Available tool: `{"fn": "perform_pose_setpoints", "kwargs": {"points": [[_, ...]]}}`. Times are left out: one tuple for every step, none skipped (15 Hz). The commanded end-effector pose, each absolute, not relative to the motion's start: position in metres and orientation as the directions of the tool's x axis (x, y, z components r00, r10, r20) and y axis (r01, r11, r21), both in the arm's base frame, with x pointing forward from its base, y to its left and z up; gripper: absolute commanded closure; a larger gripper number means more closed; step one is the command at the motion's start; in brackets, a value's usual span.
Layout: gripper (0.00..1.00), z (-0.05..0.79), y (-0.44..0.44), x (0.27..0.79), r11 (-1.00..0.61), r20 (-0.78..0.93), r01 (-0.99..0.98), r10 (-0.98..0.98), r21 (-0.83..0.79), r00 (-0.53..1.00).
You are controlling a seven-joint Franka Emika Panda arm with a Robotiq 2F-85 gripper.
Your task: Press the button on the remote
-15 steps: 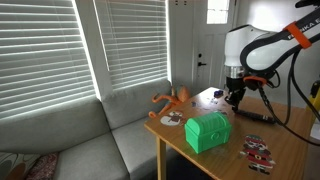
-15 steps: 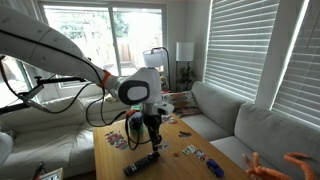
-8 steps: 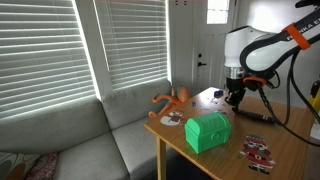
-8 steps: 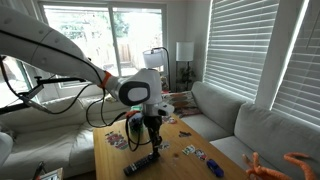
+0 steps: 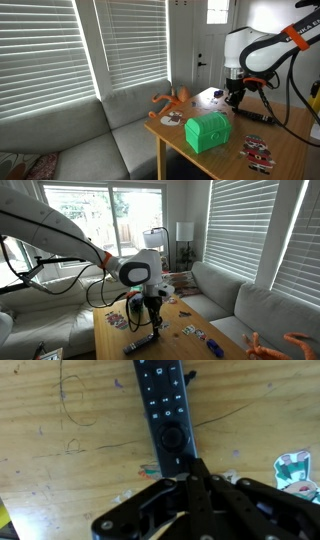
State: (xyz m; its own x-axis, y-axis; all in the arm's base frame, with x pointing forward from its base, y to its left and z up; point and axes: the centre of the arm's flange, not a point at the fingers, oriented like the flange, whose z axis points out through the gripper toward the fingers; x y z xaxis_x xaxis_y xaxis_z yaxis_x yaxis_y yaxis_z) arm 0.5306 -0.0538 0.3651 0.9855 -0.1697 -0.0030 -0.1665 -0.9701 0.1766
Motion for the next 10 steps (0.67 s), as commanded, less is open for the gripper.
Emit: {"fn": "perform_pose_setpoints", "kwargs": {"points": [[1.0, 0.3615, -0.0594, 0.5296, -0.972, 0.009, -0.144, -0.145, 0.186, 0.989], [1.0, 0.3616, -0.0595, 0.5294, -0.972, 0.009, -0.143, -0.144, 0.186, 0.99], [1.0, 0.3615, -0.0598, 0.5296, -0.972, 0.009, -0.141, -0.142, 0.186, 0.99], [1.0, 0.3617, -0.06, 0.5295, -0.973, 0.008, -0.14, -0.141, 0.186, 0.99], [1.0, 0.3617, -0.0601, 0.5295, -0.973, 0.008, -0.139, -0.14, 0.186, 0.99], [1.0, 0.3627, -0.0599, 0.5289, -0.973, 0.009, -0.139, -0.139, 0.183, 0.99], [1.0, 0.3637, -0.0599, 0.5284, -0.973, 0.01, -0.138, -0.138, 0.183, 0.99], [1.0, 0.3649, -0.0598, 0.5282, -0.973, 0.012, -0.136, -0.136, 0.184, 0.991], [1.0, 0.367, -0.0592, 0.5278, -0.974, 0.015, -0.134, -0.134, 0.184, 0.991], [1.0, 0.369, -0.0583, 0.5276, -0.974, 0.019, -0.132, -0.131, 0.182, 0.991]]}}
